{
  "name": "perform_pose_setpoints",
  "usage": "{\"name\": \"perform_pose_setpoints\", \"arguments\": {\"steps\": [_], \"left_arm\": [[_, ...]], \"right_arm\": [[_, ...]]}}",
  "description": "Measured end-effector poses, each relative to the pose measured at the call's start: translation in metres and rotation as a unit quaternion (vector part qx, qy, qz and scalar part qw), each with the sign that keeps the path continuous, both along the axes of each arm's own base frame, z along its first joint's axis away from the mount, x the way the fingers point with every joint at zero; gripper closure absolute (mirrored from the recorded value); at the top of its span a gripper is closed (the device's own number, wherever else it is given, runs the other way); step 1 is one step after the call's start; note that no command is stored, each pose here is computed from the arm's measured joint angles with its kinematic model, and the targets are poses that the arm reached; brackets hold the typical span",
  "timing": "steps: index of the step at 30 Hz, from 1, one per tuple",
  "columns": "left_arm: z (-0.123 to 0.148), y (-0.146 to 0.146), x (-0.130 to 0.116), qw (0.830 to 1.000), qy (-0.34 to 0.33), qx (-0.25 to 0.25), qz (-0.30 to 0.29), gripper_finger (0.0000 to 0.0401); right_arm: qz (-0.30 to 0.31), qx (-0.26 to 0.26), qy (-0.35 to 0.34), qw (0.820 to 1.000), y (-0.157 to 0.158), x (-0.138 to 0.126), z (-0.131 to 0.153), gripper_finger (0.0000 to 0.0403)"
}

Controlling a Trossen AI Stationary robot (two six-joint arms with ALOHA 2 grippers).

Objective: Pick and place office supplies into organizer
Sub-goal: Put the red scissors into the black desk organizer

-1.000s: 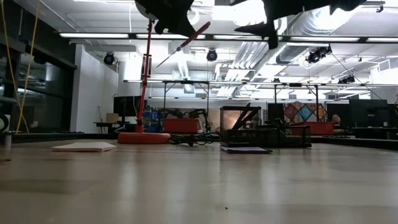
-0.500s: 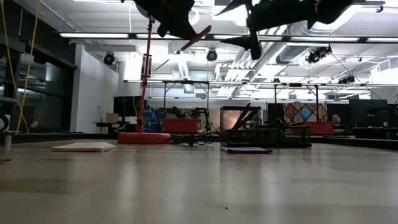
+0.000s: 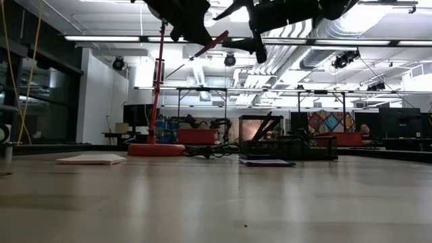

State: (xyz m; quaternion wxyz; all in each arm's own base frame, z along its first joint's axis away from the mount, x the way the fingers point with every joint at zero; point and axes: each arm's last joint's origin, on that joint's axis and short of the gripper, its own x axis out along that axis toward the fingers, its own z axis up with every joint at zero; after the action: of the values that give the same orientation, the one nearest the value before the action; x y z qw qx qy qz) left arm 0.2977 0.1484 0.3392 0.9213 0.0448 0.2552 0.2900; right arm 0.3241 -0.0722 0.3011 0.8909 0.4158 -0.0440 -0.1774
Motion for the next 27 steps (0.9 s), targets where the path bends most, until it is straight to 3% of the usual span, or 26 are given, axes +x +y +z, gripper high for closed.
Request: {"name": "perform_pose_setpoints", "arguments": {"steps": [6,13,20,27], "left_arm": [[0.0,0.0,0.0,1.0,0.0,0.003,0.003,0.0396],[0.0,0.0,0.0,1.0,0.0,0.002,0.005,0.0383],[0.002,-0.001,-0.006,0.998,-0.023,-0.059,-0.021,0.031],[0.012,-0.006,-0.022,0.997,-0.017,-0.071,-0.035,0.0264]], "right_arm": [[0.024,0.019,0.008,0.999,-0.002,-0.001,-0.002,0.0199],[0.048,0.02,0.02,0.998,-0.003,-0.001,-0.004,0.0381],[0.038,0.009,0.062,0.997,-0.004,-0.016,0.002,0.0394],[-0.012,-0.036,0.148,0.988,-0.006,-0.058,0.019,0.0395]]}}
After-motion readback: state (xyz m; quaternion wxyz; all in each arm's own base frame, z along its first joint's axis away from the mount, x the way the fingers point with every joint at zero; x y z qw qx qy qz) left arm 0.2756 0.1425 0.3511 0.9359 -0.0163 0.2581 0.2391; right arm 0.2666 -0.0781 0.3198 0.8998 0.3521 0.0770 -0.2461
